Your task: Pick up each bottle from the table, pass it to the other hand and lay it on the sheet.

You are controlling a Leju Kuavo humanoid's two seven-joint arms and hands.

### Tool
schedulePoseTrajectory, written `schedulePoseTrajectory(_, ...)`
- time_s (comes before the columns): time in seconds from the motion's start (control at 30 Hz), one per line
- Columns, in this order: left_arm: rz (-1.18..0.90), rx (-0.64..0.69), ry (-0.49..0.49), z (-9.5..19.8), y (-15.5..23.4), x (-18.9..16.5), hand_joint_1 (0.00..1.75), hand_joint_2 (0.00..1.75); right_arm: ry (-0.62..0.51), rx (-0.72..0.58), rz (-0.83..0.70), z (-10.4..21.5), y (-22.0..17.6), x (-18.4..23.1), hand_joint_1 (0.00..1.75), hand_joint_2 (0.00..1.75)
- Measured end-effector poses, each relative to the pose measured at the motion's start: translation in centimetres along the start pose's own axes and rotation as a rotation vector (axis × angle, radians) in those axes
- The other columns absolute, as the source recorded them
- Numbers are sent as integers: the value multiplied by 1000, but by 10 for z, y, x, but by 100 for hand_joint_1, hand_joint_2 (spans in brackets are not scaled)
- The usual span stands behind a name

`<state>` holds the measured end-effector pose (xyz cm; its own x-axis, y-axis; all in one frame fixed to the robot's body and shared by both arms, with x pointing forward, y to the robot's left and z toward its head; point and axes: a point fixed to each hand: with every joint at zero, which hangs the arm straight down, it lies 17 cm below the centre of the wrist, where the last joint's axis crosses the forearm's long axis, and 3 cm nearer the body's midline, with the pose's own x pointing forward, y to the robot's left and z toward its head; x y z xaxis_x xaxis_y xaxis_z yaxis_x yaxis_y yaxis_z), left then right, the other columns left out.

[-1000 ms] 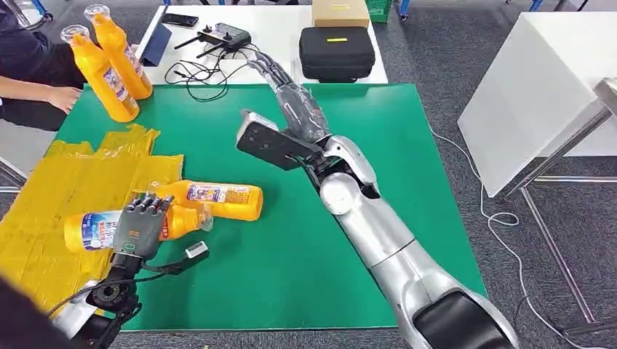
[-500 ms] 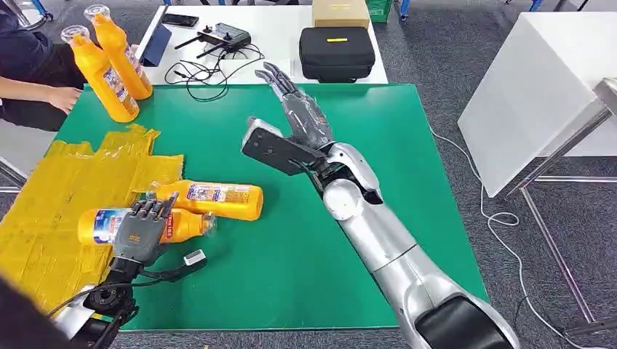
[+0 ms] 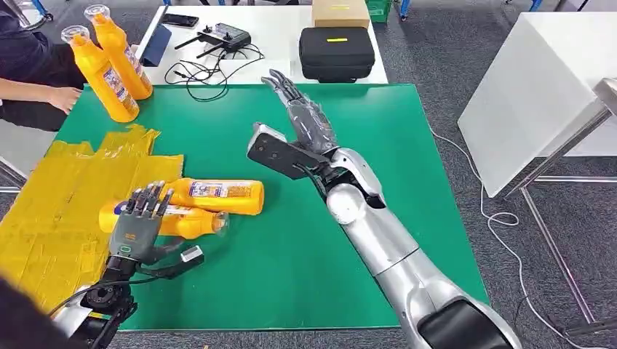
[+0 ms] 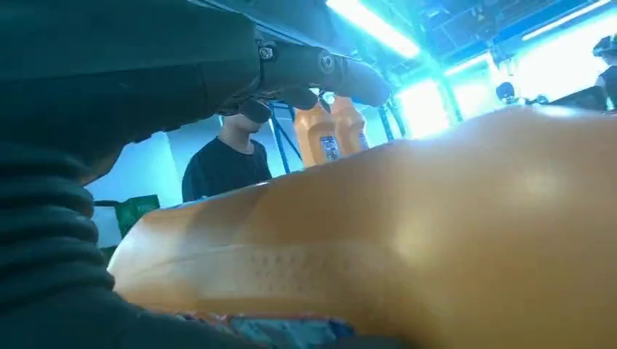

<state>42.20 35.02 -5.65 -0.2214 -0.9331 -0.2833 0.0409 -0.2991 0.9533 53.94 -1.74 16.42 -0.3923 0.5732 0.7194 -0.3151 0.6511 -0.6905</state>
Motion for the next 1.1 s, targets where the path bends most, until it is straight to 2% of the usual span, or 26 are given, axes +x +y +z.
schedulePoseTrajectory(0.37,10,49,-44,-7,17,10,0,0,30,-10,11,8,0,-18,0,0)
schedulePoseTrajectory(0.43,36,113,-91,-13,38,20,0,0,37,-14,16,10,-1,-22,0,0)
schedulePoseTrajectory(0.53,132,284,-172,-24,96,27,0,0,54,-13,35,11,1,-29,0,0)
schedulePoseTrajectory(0.8,187,428,-6,-24,139,-25,0,0,77,-6,40,14,5,-38,0,0)
schedulePoseTrajectory(0.9,192,443,22,-21,143,-33,0,0,82,-2,41,15,6,-40,0,0)
schedulePoseTrajectory(1.0,227,500,0,-17,155,-33,0,0,92,1,54,15,7,-43,0,0)
schedulePoseTrajectory(1.03,265,533,24,-14,161,-39,0,0,97,4,58,15,8,-45,0,175)
schedulePoseTrajectory(1.1,331,587,77,-10,170,-52,0,0,106,11,72,15,9,-47,0,175)
